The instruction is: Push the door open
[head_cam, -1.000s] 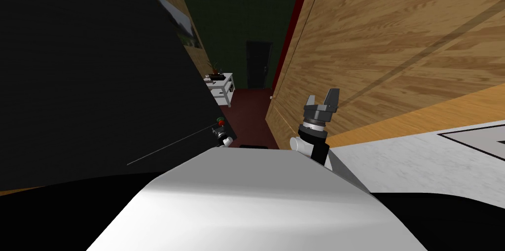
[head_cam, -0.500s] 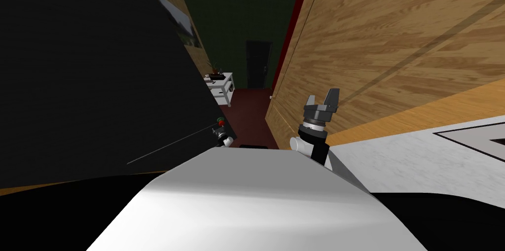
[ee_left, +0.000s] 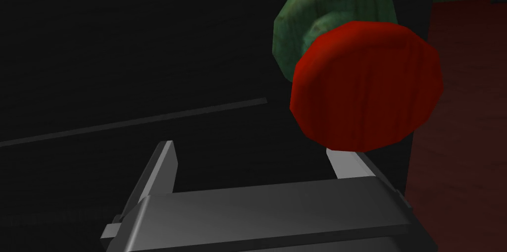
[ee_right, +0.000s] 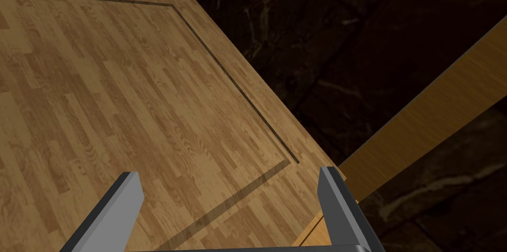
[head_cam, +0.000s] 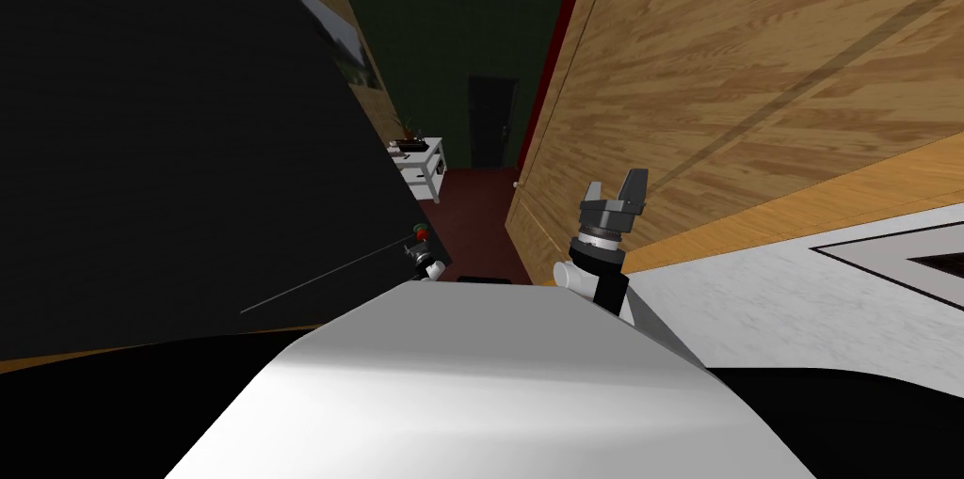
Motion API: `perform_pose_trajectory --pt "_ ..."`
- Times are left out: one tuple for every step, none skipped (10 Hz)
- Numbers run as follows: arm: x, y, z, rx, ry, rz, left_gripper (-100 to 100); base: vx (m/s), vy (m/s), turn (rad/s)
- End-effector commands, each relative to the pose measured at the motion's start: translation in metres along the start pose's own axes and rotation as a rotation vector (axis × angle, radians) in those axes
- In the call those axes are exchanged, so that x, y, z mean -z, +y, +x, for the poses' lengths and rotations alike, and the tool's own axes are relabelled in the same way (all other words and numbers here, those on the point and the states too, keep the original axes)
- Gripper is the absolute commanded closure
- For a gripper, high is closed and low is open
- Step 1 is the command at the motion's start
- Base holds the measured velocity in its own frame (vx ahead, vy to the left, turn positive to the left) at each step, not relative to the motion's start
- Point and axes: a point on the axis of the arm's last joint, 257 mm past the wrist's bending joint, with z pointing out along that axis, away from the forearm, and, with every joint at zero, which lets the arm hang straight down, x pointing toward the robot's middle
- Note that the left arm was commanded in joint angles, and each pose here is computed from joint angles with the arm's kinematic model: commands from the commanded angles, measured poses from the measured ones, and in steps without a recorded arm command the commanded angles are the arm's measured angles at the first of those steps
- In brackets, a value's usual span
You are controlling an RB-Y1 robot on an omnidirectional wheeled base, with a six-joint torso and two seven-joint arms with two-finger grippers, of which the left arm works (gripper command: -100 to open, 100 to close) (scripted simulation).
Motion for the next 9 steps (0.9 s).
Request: perform_pose_trajectory --pt "-0.0015 0.020 0.018 0.033 0.040 -0.018 -100 -0.009 -0.008 -0.018" --pt "-0.0015 0.020 0.018 0.033 0.040 -0.018 -100 0.003 0.000 0.018" --pt "-0.0015 0.020 0.018 0.033 0.040 -0.018 -100 -0.003 0.003 -0.016" --pt "-0.0015 0.020 0.018 0.033 0.040 -0.018 -100 -0.004 0.003 0.014" --pt "-0.0015 0.020 0.018 0.033 0.040 -0.018 -100 0.000 0.000 0.000" --pt "-0.0015 0.020 0.018 0.033 0.040 -0.018 -100 0.007 -0.005 -0.004" --pt "-0.0015 0.020 0.018 0.033 0.040 -0.018 -100 0.002 -0.005 0.005" --pt "-0.0015 0.020 0.018 0.033 0.040 -0.018 -100 -0.004 -0.004 0.019" --pt "-0.0017 0.007 0.003 0.033 0.016 -0.013 -100 -0.110 0.011 -0.050"
